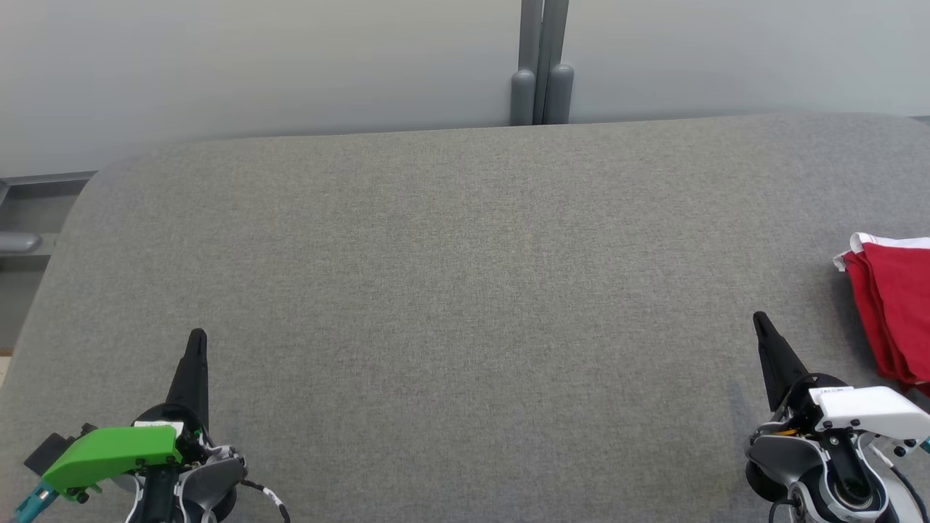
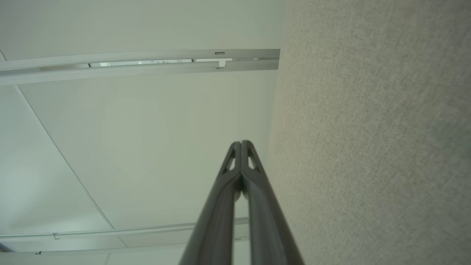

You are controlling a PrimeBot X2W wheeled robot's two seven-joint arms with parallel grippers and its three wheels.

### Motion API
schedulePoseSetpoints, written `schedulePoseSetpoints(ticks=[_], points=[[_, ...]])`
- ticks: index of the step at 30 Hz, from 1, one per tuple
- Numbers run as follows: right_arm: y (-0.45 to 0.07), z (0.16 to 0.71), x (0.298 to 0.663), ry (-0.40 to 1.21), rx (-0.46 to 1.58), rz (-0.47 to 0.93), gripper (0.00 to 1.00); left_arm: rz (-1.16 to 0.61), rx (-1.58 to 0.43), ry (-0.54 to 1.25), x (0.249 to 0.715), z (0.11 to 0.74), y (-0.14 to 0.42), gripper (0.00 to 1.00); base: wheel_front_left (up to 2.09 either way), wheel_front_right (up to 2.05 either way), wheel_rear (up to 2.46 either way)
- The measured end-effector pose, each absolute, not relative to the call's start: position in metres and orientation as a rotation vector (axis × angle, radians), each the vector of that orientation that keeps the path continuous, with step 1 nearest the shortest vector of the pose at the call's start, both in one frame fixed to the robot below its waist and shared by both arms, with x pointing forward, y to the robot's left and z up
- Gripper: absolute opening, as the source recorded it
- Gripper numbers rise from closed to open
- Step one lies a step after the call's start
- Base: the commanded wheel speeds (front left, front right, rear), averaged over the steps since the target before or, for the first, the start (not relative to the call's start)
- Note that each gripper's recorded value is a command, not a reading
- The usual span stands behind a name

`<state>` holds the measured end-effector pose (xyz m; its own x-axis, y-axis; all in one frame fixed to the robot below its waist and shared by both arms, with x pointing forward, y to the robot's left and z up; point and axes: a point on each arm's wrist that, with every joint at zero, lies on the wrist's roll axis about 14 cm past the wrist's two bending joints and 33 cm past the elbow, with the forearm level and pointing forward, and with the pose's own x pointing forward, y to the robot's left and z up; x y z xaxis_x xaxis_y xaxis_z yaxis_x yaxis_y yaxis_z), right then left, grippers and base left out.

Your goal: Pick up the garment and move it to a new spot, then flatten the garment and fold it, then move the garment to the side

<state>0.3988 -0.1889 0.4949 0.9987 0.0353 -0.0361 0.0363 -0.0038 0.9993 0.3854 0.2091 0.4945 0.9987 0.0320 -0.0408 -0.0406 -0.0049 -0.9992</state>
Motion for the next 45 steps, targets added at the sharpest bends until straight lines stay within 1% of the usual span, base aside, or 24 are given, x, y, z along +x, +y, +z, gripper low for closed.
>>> schedulePoseSetpoints(ticks=[45], points=[[-0.1889,0.4949,0.3988,0.056,1.575,-0.001,0.0,0.057,-1.575,0.007,0.3854,0.4946,0.209,0.0,0.0,0.0,0.0]])
